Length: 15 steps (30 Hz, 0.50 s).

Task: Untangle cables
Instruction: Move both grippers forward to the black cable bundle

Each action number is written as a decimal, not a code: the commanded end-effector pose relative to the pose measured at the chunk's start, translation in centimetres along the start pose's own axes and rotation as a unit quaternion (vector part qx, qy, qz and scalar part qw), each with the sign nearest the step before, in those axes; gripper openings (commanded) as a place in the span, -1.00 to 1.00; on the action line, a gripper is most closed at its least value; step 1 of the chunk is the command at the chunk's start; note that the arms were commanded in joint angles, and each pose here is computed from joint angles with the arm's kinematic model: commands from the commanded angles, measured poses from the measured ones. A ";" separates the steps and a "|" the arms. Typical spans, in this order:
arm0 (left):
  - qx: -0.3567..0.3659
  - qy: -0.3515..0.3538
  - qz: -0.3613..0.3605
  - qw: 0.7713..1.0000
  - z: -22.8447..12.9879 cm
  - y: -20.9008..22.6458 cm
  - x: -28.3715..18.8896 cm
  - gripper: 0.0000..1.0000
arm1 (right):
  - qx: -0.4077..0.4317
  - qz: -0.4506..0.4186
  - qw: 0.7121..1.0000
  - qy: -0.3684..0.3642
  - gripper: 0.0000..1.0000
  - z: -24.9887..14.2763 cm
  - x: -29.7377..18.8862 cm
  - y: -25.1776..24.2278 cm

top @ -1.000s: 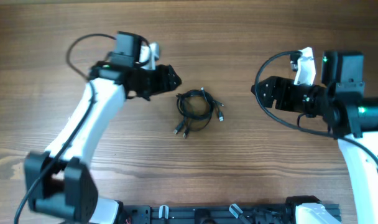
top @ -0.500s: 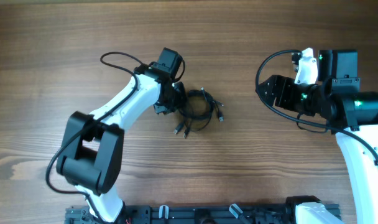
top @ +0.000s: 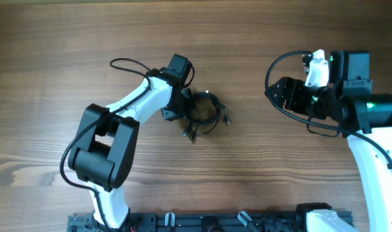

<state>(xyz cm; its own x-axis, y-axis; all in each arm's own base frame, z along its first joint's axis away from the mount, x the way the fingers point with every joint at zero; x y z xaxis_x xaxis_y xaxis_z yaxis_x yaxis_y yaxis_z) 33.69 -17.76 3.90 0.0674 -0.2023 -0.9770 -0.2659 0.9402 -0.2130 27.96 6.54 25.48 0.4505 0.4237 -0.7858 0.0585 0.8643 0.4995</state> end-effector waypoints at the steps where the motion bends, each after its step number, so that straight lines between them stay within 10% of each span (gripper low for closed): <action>1: -0.002 -0.004 0.024 1.000 0.1 0.8 1.7 -0.92 | 0.003 -0.007 1.000 0.000 0.54 0.3 0.3 -0.1; 6: 0.072 -0.011 -0.045 0.996 0.7 -1.1 -0.7 -0.92 | -0.012 0.045 0.999 0.013 0.54 0.1 0.2 1.3; 15: 0.264 -0.178 -0.250 0.914 -1.0 -5.4 -19.4 -0.92 | -0.047 0.161 0.985 0.025 0.31 -0.1 -0.4 4.7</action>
<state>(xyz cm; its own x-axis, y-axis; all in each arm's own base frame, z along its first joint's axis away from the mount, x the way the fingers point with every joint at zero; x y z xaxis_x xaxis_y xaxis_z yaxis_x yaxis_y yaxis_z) 34.87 -18.97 15.36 0.2827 -0.4891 -0.8251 0.1343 0.8719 -0.4708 28.13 8.57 26.82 0.4337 0.5750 -0.6937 -0.0654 0.7880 0.6123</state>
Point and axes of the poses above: each gripper's point midway between its finger pads, its own x axis out along the fingers, its own y axis along the line the jaws close on, z = x × y, the point moved 4 cm from there along -x, back along the fingers, and after that the axes turned 2 degrees about x, right-handed, at the moved point
